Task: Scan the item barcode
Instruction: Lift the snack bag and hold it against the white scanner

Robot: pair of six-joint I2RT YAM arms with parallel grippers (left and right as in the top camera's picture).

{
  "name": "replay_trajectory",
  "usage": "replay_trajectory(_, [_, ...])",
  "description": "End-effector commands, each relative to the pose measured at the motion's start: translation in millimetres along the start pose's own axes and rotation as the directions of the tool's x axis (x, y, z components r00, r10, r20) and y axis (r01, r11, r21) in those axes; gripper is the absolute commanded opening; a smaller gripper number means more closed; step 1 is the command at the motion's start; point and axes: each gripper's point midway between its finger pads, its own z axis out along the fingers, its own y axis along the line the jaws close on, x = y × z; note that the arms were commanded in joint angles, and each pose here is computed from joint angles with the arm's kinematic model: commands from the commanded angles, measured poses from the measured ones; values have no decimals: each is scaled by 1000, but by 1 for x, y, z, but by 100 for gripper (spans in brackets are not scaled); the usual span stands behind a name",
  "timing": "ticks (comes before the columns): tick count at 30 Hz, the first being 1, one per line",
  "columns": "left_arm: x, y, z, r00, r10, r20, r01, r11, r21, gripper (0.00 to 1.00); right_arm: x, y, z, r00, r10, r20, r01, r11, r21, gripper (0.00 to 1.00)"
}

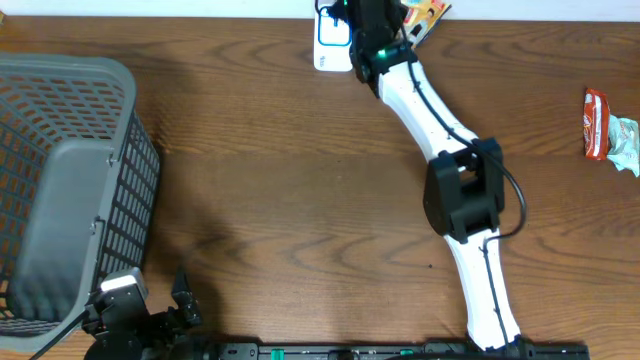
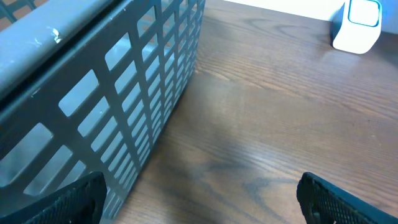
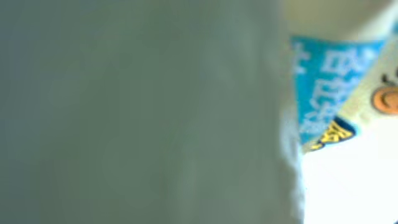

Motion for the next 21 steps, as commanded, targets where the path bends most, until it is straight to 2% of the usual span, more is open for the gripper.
replay_trajectory(1, [-2, 1, -2, 1000, -13, 12, 13, 1000, -4, 98, 12, 16, 16, 977, -197, -86, 201, 979, 42, 1])
replay_trajectory(8, [-2, 1, -2, 1000, -13, 12, 13, 1000, -4, 98, -7, 44, 17, 994, -109, -6, 109, 994, 6, 1])
replay_trajectory(12, [-2, 1, -2, 1000, -13, 12, 13, 1000, -4, 98, 0, 44, 10, 995, -95, -43, 95, 995, -17, 1])
replay_trajectory(14, [-2, 1, -2, 1000, -13, 12, 13, 1000, -4, 98, 18, 44, 3, 990, -108, -95, 100, 991, -85, 1])
replay_trajectory(17, [-2, 1, -2, 1000, -13, 12, 13, 1000, -4, 98, 64, 24, -2, 977, -37, -210, 5, 988, -153, 1])
replay_trajectory(20, [-2, 1, -2, 1000, -13, 12, 13, 1000, -4, 98, 132, 6, -1, 932, 77, -354, -165, 960, -226, 1])
replay_trajectory(21, [-2, 1, -2, 1000, -13, 12, 13, 1000, -4, 98, 166, 10, 0, 903, 102, -416, -238, 927, -290, 3])
